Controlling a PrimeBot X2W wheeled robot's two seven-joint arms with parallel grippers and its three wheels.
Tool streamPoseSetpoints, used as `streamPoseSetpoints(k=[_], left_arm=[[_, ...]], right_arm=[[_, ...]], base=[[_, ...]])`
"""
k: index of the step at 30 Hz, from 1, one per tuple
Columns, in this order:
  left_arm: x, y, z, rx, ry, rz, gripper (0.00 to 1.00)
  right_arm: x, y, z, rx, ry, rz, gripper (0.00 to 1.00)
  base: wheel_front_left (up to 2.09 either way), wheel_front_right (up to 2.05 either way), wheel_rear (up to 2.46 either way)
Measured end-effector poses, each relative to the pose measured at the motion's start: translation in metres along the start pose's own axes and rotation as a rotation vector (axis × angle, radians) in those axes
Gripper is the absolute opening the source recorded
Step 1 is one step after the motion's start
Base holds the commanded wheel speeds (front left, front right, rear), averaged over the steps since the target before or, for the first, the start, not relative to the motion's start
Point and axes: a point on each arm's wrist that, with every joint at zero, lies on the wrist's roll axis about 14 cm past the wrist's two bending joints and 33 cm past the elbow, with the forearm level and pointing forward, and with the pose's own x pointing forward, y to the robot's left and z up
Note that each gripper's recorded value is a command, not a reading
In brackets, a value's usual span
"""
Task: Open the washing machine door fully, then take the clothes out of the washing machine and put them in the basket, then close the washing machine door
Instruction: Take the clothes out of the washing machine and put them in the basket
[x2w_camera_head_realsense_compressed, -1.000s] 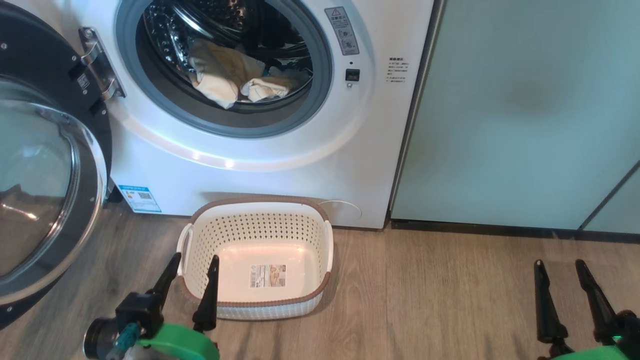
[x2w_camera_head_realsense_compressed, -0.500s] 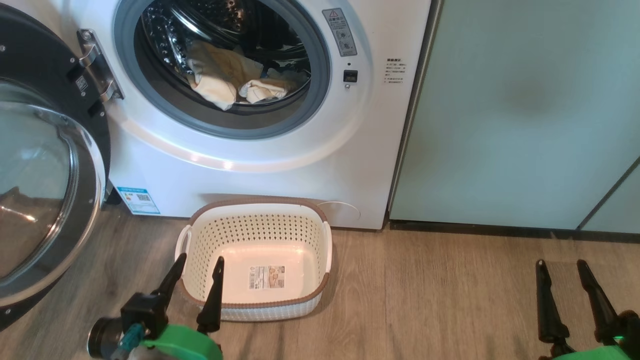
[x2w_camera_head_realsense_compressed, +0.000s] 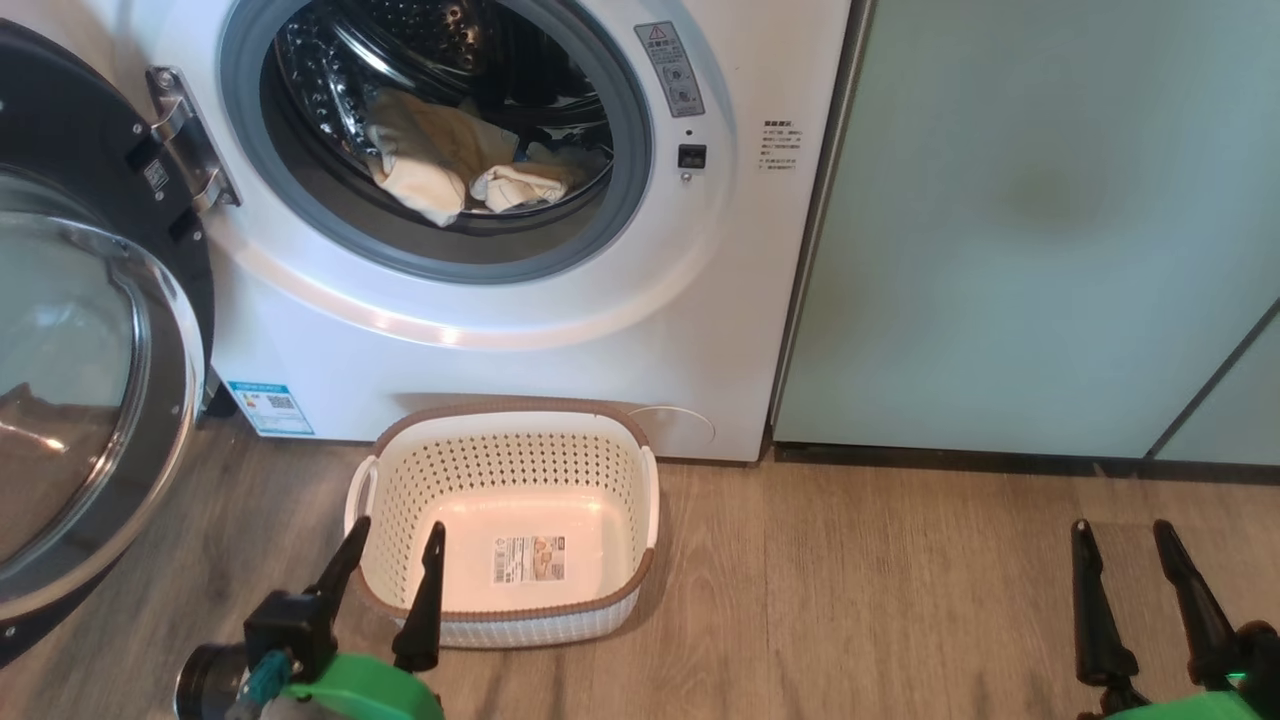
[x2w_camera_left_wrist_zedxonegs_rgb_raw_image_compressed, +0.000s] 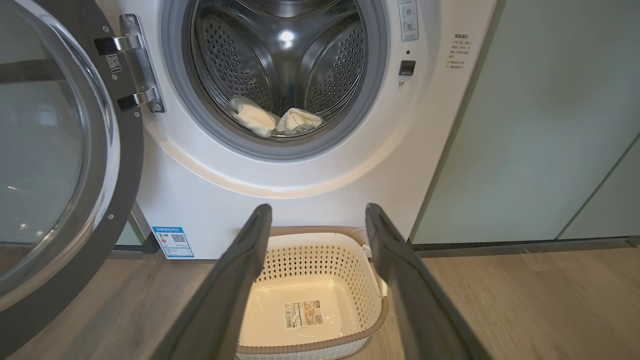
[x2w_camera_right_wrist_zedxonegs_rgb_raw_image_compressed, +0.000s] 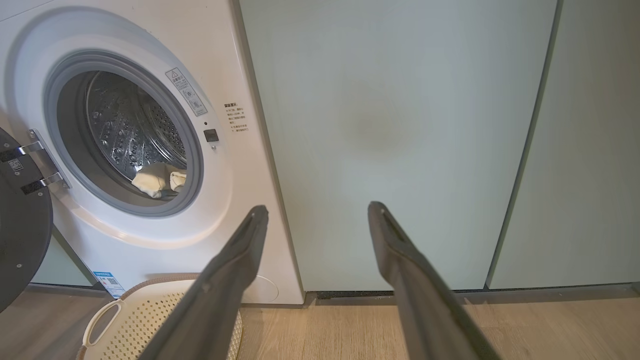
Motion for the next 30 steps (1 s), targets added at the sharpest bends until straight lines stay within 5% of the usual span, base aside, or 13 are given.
streamPoseSetpoints(k=[20,30], left_arm=[[0.0009,-0.0066,-0.0050,0.010,0.017,-0.032,1.00],[0.0016,-0.0041,-0.0033,-0.008,0.011,-0.023,1.00]], right_arm=[[0.0007,-0.0007,-0.0037,0.002,0.012,-0.003,1.00],[0.0017,0.0003,-0.0055,0.004,0.017,0.000,1.00]], base=[[1.47,-1.47,0.00],[0.47,-0.47,0.00]])
